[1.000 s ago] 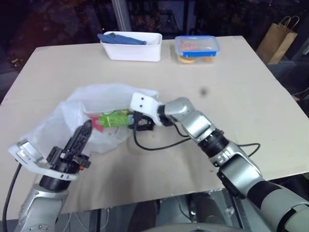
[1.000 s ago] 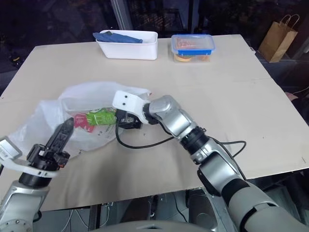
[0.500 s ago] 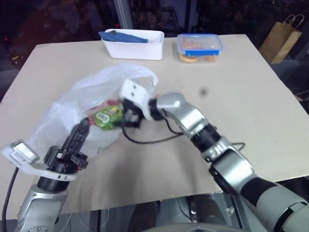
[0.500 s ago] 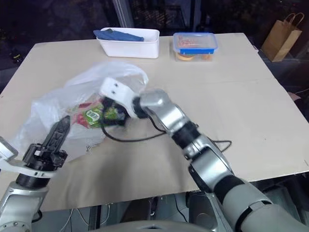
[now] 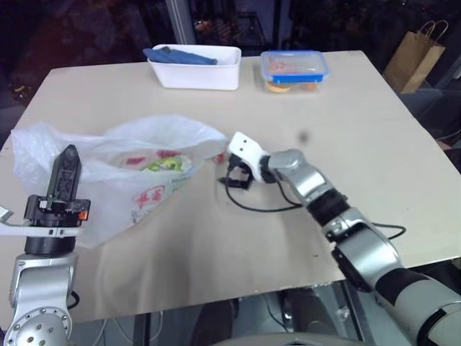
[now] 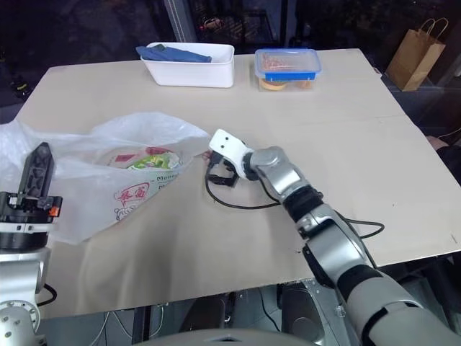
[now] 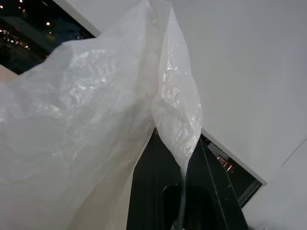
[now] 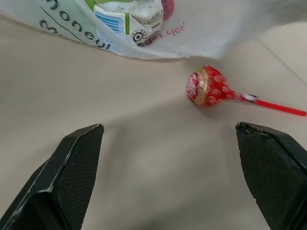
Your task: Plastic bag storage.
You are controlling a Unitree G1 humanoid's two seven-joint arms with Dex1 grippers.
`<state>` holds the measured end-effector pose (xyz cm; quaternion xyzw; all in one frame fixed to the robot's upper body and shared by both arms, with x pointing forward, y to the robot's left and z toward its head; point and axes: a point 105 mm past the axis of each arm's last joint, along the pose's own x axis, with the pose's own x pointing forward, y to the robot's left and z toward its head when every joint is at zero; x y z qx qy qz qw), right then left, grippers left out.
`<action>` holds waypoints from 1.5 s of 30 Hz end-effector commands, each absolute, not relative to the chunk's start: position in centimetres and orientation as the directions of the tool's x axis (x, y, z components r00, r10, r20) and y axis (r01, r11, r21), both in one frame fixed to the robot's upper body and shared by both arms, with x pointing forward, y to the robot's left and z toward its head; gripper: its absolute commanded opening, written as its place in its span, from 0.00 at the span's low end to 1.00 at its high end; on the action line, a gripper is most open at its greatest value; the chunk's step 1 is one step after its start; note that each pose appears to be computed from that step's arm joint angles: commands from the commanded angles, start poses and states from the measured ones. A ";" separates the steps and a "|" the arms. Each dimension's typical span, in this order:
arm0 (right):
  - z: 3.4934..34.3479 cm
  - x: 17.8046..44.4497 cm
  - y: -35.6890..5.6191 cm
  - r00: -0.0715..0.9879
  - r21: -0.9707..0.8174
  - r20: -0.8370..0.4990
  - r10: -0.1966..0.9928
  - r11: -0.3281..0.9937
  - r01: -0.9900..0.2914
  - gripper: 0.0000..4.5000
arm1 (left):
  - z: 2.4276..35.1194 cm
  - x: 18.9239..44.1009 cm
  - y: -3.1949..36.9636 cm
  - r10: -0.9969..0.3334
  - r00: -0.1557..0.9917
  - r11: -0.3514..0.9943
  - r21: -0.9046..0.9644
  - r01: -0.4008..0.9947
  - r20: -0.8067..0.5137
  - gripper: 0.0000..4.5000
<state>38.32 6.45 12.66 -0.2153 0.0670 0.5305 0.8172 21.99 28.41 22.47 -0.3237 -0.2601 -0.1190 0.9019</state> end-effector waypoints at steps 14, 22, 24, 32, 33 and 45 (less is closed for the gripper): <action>12.2 39.8 8.1 0.489 -0.439 -0.329 0.808 0.328 -0.837 0.99 | 22.8 21.2 28.6 -0.040 0.824 0.784 -0.493 0.376 0.566 0.00; 11.7 40.0 7.4 0.506 -0.483 -0.340 0.792 0.315 -0.817 0.39 | 22.5 21.4 28.4 -0.044 0.824 0.780 -0.496 0.381 0.564 0.00; 12.0 40.2 7.3 0.519 -0.475 -0.324 0.791 0.338 -0.812 0.23 | 22.5 21.5 28.3 -0.049 0.825 0.779 -0.495 0.385 0.563 0.00; 13.5 38.7 6.9 0.342 -0.411 -0.351 0.872 0.184 -0.893 0.15 | 22.4 21.6 28.0 -0.060 0.826 0.776 -0.494 0.391 0.560 0.00; 13.5 37.7 6.7 0.266 -0.369 -0.381 0.885 0.118 -0.922 0.15 | 22.3 21.5 28.1 -0.060 0.827 0.777 -0.494 0.391 0.559 0.00; 20.8 30.8 10.8 0.029 -0.166 -0.202 0.979 -0.005 -0.986 0.15 | 22.0 20.2 25.6 -0.186 0.821 0.725 -0.489 0.485 0.539 0.00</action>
